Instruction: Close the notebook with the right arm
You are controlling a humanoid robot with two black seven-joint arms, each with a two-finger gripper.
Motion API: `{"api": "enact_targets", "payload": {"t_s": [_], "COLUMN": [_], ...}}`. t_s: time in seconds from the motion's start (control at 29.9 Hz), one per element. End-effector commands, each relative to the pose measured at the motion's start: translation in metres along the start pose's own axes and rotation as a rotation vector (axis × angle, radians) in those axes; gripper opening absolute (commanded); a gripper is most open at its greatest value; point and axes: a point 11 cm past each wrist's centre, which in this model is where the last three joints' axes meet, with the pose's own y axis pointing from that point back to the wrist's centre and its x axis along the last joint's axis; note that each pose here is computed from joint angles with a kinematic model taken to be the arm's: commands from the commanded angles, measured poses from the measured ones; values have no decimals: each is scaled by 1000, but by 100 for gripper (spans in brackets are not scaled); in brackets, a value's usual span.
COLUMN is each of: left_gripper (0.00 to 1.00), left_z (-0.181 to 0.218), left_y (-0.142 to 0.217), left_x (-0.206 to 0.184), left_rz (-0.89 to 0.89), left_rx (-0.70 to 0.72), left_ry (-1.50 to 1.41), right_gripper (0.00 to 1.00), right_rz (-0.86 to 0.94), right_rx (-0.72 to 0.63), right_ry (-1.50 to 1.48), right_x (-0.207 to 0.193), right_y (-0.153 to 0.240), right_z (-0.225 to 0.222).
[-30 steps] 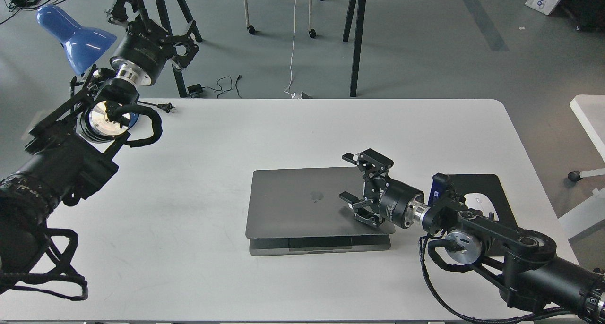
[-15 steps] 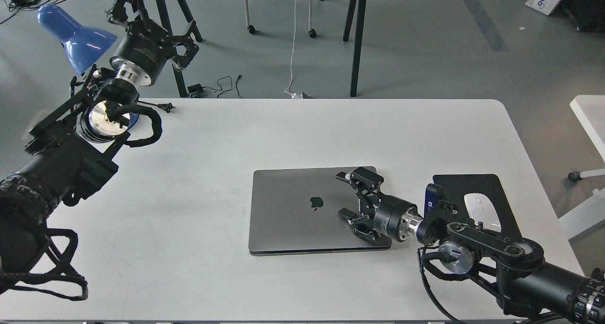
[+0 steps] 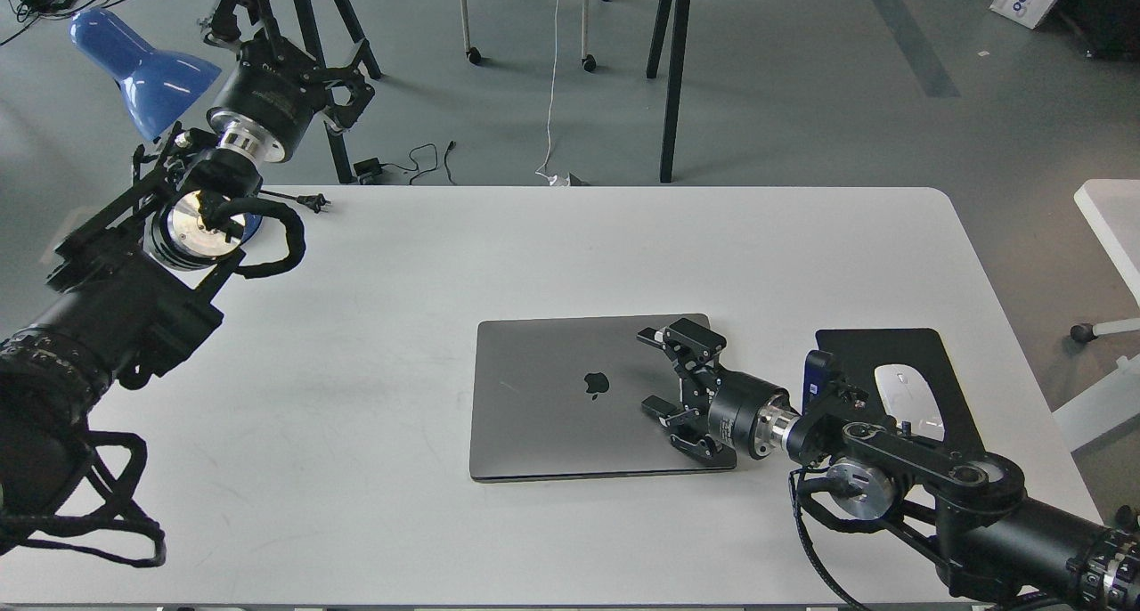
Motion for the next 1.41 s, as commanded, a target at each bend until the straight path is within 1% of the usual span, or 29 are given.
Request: {"api": "enact_targets", "payload": {"t_s": [0.0,0.2,0.33,0.54,0.6,0.74,0.87,0.94,1.0,1.14,1.27,1.37], "left_gripper": [100,100,100,100,100,100,100,100,100,100,100,100], "left_z": [0,0,0,0,0,0,1,1,1,0,1,0], "left_y": [0,0,0,0,0,0,0,0,0,0,0,0], "left_x": [0,0,0,0,0,0,0,0,0,0,0,0], "left_rz": [0,1,1,1,1,1,-1,-1,-1,0,-1,-1], "left_rx": [0,-3,-3,-3,-3,-3,-3,-3,-3,-2,-3,-1], "left_ry": [1,2,2,2,2,2,1,1,1,1,1,1], "right_gripper": [100,100,100,100,100,100,100,100,100,100,100,100], "right_rz": [0,-7,-14,30,57,140,195,207,220,264,262,264], "right_rx": [0,8,55,229,308,488,607,670,714,747,732,762], "right_ry": [2,9,14,18,8,-54,-110,-158,-238,-393,-441,-498], "right_x": [0,-2,0,22,31,60,79,85,92,118,128,139], "right_y": [0,-2,-1,6,10,31,50,57,58,64,64,69], "right_z": [0,-6,-23,-92,-120,-176,-212,-224,-227,-226,-249,-263]}}
